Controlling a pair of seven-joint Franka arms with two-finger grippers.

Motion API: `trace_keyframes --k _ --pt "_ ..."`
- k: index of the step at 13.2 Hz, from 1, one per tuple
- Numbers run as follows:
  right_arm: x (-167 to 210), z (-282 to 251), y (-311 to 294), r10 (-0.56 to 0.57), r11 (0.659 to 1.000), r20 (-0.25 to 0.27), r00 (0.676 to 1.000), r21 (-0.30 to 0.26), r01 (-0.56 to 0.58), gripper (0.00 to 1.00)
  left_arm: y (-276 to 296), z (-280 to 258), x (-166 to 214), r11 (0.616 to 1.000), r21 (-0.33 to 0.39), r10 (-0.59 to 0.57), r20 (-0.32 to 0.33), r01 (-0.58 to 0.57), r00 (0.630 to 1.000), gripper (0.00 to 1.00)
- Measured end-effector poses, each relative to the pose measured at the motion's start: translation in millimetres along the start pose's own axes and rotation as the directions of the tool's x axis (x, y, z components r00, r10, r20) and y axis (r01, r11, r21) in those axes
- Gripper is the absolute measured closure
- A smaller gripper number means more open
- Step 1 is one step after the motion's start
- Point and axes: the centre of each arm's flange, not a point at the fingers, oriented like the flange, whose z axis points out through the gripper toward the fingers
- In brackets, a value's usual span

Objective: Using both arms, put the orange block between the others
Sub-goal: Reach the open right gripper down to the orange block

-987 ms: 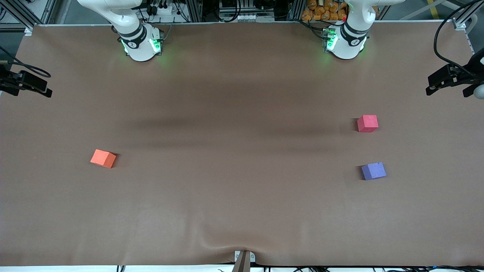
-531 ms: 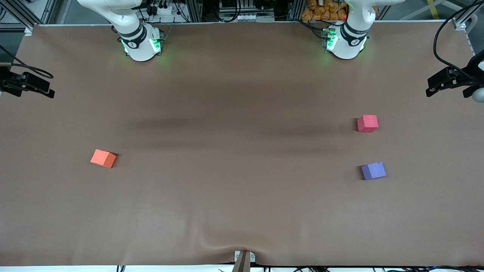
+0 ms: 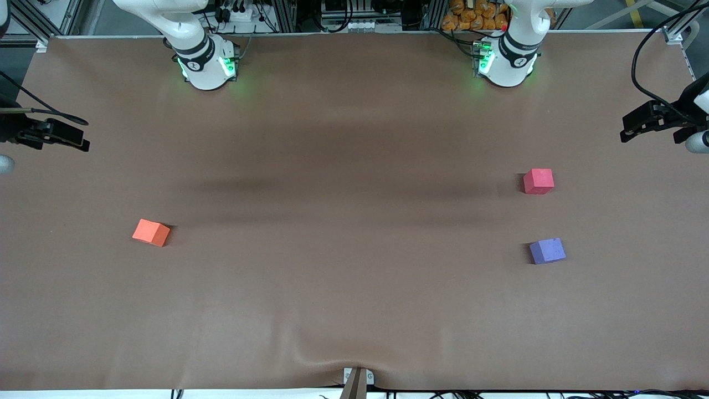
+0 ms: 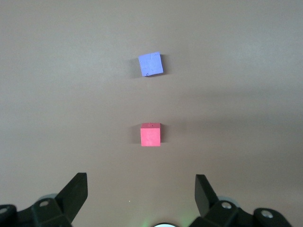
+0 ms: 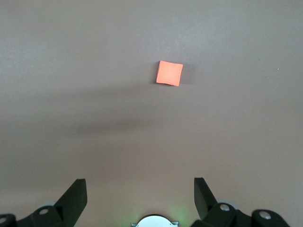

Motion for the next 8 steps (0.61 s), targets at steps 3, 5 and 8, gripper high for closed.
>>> trace_keyframes --k 3,5,8 --pt "1.8 4.1 -0.9 -0.002 1.0 0.002 1.0 0.0 0.002 0.0 -1.1 1.2 0.0 1.0 0.0 -0.002 0.003 0.002 1.0 0.0" --pt "5.4 7.1 -1.0 -0.001 1.0 -0.005 1.0 -0.001 0.001 0.0 -1.7 1.8 -0.1 1.0 0.0 -0.003 0.004 0.003 1.0 0.0" --pt "12.8 18.8 -0.5 0.0 1.0 0.01 1.0 -0.002 0.0 0.0 -2.1 3.6 -0.1 1.0 0.0 -0.004 0.008 0.004 1.0 0.0"
